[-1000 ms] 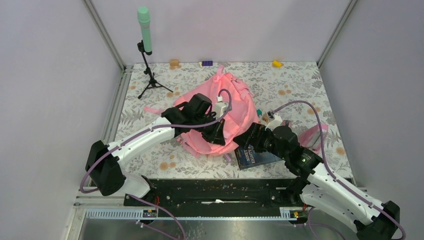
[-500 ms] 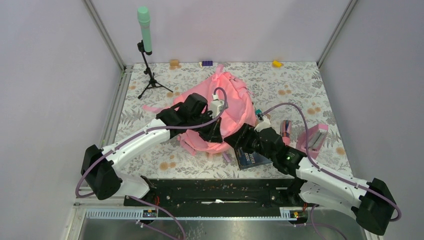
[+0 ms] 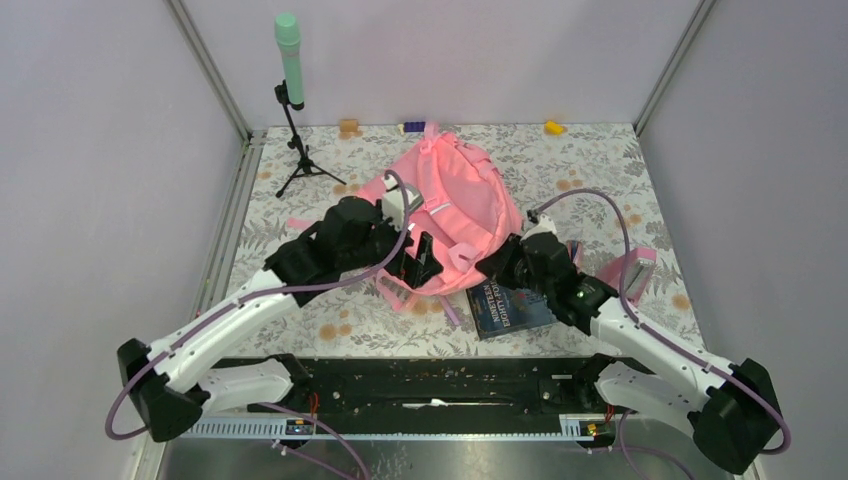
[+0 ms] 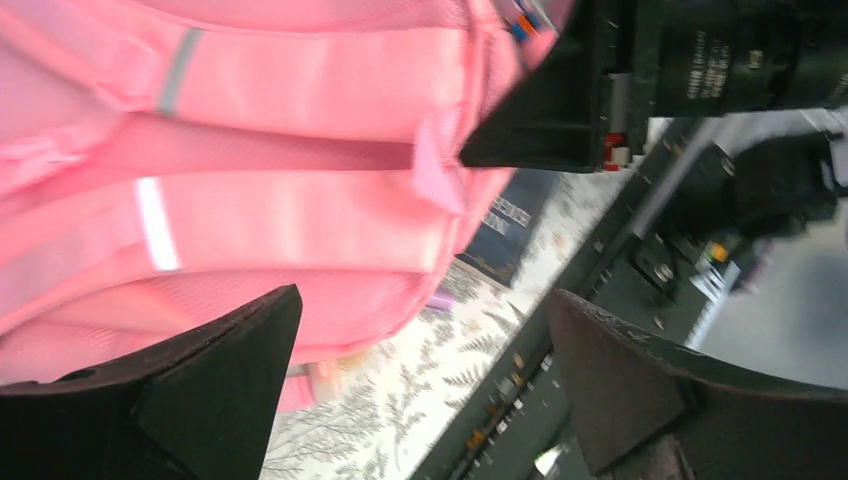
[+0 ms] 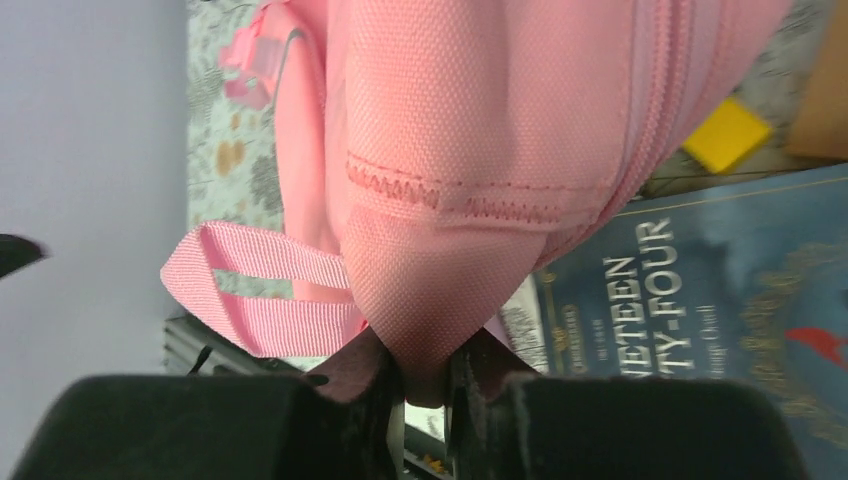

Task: Pack the student bag
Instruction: Adjust the student bag at the center of the board.

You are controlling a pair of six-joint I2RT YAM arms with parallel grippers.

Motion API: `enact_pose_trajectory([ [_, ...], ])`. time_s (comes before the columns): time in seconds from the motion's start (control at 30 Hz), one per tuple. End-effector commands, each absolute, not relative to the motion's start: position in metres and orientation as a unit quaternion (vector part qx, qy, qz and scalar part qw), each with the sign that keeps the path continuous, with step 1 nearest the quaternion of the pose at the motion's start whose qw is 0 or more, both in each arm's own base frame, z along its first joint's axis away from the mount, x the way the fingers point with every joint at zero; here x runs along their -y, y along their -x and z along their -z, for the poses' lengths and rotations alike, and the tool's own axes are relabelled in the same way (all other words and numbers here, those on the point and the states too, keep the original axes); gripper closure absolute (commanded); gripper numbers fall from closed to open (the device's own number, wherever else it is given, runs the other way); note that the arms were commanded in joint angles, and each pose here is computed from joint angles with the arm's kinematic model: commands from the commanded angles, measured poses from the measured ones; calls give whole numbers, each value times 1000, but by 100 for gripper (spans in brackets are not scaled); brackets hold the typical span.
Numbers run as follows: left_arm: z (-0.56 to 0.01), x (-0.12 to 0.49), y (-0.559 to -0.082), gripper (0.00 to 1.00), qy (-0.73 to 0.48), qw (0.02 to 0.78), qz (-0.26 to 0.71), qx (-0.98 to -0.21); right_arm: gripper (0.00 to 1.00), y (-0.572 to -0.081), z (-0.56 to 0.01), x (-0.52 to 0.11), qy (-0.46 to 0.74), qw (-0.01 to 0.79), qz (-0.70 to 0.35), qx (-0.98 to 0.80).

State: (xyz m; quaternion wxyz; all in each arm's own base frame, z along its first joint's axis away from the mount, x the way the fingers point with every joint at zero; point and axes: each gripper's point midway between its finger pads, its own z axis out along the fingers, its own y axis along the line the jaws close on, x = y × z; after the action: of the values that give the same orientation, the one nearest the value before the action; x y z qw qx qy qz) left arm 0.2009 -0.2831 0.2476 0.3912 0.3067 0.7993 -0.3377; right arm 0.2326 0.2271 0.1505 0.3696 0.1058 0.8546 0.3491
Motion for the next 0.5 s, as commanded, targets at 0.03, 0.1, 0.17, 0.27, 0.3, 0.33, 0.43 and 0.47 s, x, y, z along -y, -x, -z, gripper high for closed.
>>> enact_pose_trajectory([
  [0.03,-275,242,-243,1,-206,515,242,-796,100,-275,-194,-193,-81,437,-285,-850],
  [0.1,-273,233,-242,1,-181,523,238,-799,100,-281,-194,-186,-73,427,-274,-859],
  [0.17,-259,220,-243,1,-144,530,227,-804,100,-287,-192,-181,-73,413,-270,-867],
  [0.27,-210,183,-248,1,-34,527,171,-832,100,-295,-190,-178,-78,396,-281,-871],
  [0.3,-196,176,-245,1,-16,520,164,-838,100,-298,-190,-177,-80,394,-281,-872],
  [0.33,-182,173,-242,1,-4,511,165,-843,100,-299,-189,-176,-80,392,-281,-872],
  [0.43,-151,179,-228,1,6,492,210,-845,100,-302,-188,-175,-83,388,-284,-873],
  [0.47,-147,184,-225,1,8,491,234,-839,100,-301,-188,-175,-84,386,-285,-873],
])
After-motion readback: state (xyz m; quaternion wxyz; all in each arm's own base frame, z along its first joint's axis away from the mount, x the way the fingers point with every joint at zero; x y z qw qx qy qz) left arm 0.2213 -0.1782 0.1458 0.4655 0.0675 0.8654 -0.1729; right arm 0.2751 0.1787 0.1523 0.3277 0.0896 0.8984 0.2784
